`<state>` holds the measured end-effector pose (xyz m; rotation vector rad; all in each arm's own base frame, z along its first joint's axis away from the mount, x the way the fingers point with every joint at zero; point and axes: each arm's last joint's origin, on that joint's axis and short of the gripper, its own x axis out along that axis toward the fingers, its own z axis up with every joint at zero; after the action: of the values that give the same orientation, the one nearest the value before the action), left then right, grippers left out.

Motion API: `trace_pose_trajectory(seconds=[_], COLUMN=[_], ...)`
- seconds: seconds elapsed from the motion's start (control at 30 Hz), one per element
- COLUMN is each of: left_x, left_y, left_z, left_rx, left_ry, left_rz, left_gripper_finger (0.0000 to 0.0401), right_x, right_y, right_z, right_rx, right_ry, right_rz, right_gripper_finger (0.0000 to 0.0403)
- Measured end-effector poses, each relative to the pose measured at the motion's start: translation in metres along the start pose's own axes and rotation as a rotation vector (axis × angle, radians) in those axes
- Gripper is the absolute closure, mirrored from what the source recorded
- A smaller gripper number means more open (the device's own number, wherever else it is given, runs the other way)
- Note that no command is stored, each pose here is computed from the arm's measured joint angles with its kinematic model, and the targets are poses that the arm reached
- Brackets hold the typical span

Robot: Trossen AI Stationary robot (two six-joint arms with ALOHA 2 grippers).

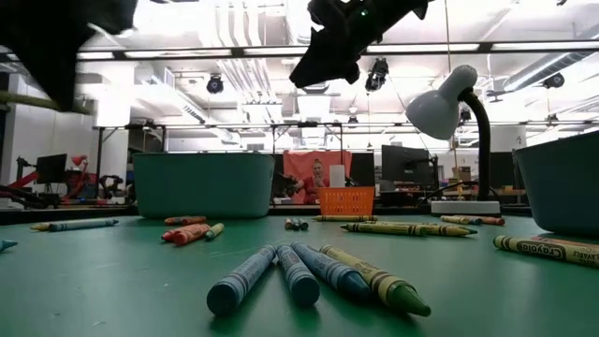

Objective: Sort crayons
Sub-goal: Put the yellow crayon into the black bin

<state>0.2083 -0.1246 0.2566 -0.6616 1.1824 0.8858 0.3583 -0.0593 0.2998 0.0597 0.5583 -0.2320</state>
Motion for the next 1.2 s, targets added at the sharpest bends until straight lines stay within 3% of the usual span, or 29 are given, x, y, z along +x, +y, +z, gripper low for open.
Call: trace_pose_trajectory(seconds=[0.37,0.47,1.2], left_x=[-0.025,-0.024,0.006], left_y=[0.021,0.026,0.026], left_z=[-0.094,-0.11,-0.114], left_rx=[-0.322,-0.336,-0.292], left_ry=[0.192,0.192,0.059], left_rz=[-0.008,0.01,0.179], left_gripper_finger=[0.0401,0.0401,0.0387], right_x=[0.0,0.0,0.0], right_y=[0.005,0.006,0.006], right_z=[0.0,0.0,0.0], right_rx=[-0.019,-0.022,-0.057], right_ry=[-0.001,-0.001,-0.002], right_rz=[0.013,0.014,0.015], right_gripper_finger=[0.0294,0.0294,0.0294])
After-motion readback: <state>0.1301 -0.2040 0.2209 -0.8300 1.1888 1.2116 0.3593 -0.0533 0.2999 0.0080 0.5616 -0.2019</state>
